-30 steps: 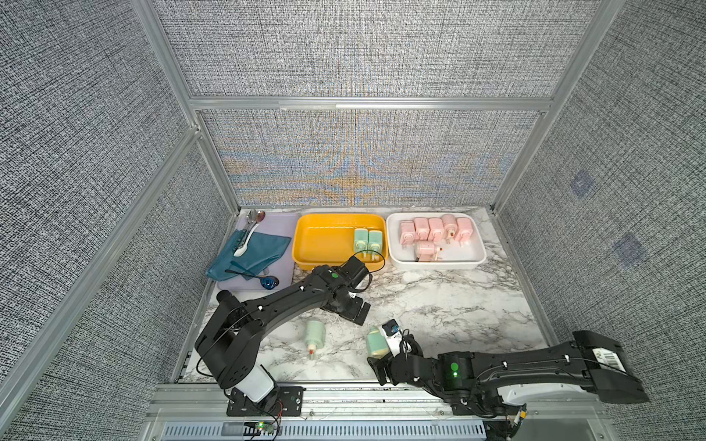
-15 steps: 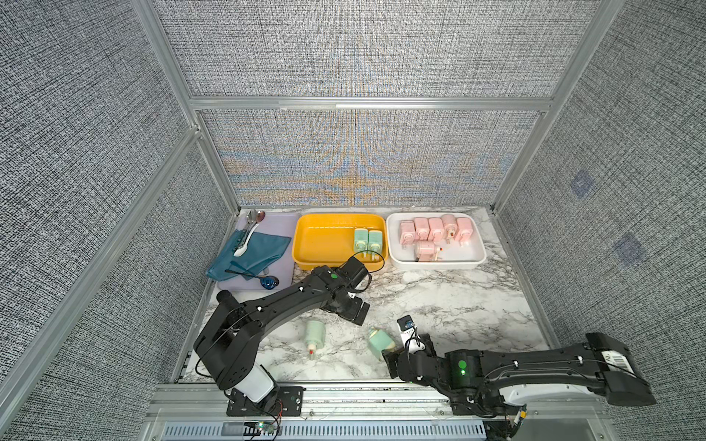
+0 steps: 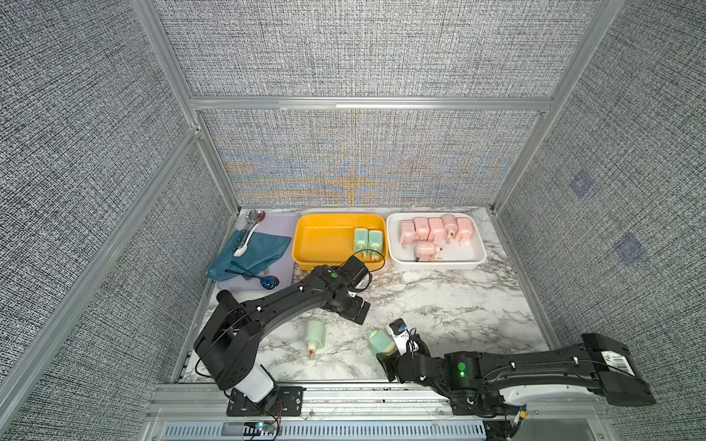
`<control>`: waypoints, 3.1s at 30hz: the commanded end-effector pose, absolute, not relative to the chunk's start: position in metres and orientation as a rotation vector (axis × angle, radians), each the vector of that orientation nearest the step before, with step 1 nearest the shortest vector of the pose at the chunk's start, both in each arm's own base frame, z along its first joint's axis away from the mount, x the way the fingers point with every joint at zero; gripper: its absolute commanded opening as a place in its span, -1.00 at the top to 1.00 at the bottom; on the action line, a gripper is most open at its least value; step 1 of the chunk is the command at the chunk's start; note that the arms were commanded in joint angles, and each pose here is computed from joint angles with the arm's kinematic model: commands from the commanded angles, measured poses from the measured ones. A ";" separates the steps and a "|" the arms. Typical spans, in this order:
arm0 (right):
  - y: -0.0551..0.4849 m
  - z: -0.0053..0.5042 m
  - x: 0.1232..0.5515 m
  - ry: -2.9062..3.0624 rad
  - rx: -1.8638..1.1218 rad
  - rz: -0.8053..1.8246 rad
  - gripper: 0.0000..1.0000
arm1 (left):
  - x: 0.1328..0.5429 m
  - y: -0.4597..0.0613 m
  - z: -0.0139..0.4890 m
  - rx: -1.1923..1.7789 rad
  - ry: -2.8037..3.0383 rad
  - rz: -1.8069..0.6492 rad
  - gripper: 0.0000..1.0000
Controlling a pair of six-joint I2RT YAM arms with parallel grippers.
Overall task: Place the pencil sharpeners by color into the storage box
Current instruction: Pick up the pencil sharpener from the center of the board.
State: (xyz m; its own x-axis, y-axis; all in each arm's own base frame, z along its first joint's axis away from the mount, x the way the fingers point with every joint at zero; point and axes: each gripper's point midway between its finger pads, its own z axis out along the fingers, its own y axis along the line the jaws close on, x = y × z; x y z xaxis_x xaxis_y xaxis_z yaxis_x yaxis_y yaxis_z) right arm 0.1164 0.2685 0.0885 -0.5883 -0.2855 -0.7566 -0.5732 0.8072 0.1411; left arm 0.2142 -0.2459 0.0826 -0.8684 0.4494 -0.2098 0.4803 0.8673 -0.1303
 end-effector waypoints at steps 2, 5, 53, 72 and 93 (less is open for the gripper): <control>0.273 0.092 0.120 2.193 -0.631 0.516 -0.59 | 0.215 -0.247 0.085 0.734 2.862 -0.269 -0.98; 0.272 0.089 0.122 2.200 -0.636 0.524 -0.57 | 0.215 -0.248 0.086 0.738 2.860 -0.273 -0.98; 0.275 0.142 0.183 1.910 -1.099 0.541 1.00 | 0.208 -0.287 0.202 1.567 1.855 -0.536 -0.99; 0.279 0.163 0.185 1.744 -1.390 0.518 1.00 | 0.157 -0.287 0.202 1.876 1.558 -0.821 -0.99; 0.295 0.194 0.179 1.610 -1.351 0.684 1.00 | 0.166 -0.292 0.194 1.787 1.558 -0.805 -0.89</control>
State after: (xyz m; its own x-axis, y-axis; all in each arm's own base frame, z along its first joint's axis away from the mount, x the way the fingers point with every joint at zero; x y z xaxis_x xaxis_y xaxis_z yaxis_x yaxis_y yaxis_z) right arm 0.1794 0.2873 0.1782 -0.0254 -0.5201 -0.8538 -0.9564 0.2613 -0.1307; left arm 0.1644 -0.2901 0.1910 0.1092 0.6215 -0.7757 0.9928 -0.1063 0.0545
